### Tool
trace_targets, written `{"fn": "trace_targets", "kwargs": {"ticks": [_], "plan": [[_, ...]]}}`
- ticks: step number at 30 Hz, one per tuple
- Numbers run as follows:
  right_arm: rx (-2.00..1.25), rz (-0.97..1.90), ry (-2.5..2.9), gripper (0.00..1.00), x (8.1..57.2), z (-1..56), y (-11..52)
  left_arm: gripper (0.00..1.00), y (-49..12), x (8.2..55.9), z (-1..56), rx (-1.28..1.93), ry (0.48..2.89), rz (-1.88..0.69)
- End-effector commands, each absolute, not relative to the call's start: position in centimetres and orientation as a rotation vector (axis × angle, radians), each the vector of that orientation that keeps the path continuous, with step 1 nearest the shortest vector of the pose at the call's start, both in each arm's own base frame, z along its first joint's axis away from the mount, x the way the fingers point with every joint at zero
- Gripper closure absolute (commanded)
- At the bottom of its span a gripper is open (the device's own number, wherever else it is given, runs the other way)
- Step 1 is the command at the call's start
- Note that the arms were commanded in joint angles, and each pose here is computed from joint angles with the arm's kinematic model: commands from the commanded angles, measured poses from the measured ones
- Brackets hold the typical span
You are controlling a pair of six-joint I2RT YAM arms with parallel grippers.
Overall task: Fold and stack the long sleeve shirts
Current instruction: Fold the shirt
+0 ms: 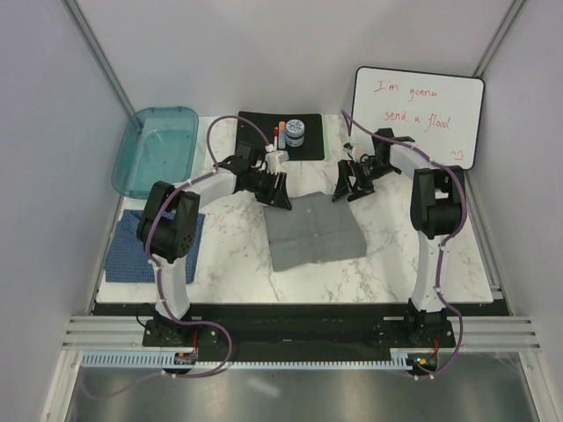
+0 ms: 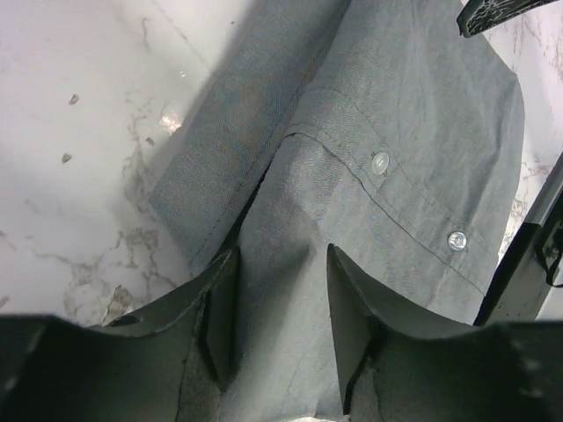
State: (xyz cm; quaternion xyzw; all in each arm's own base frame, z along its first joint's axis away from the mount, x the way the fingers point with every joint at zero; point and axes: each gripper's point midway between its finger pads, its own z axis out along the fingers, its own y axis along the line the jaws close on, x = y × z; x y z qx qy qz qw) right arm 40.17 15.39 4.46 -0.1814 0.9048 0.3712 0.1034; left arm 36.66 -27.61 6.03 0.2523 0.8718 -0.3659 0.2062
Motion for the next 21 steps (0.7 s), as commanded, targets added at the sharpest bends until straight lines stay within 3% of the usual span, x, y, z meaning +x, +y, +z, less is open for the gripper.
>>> {"fn": "trace_targets", "kwargs": {"ticks": [1,9,15,21], "plan": [[-0.539,1.176,2.667,0.02,39.4,3.7,16.0,0.54,-29.4,37.0,7.1,0.813,2.355,-1.066],[-0.558,1.179,2.662,0.02,39.4,3.4,16.0,0.88,-31.0,37.0,8.7,0.895,2.273,-1.097],[-0.563,1.195,2.661,0.02,39.2,3.4,16.0,0.94,-31.8,36.6,9.1,0.946,2.244,-1.066],[-0.574,1.193,2.649,0.03,39.4,3.9,16.1,0.94,-30.6,38.7,6.5,0.875,2.319,-0.966]]}}
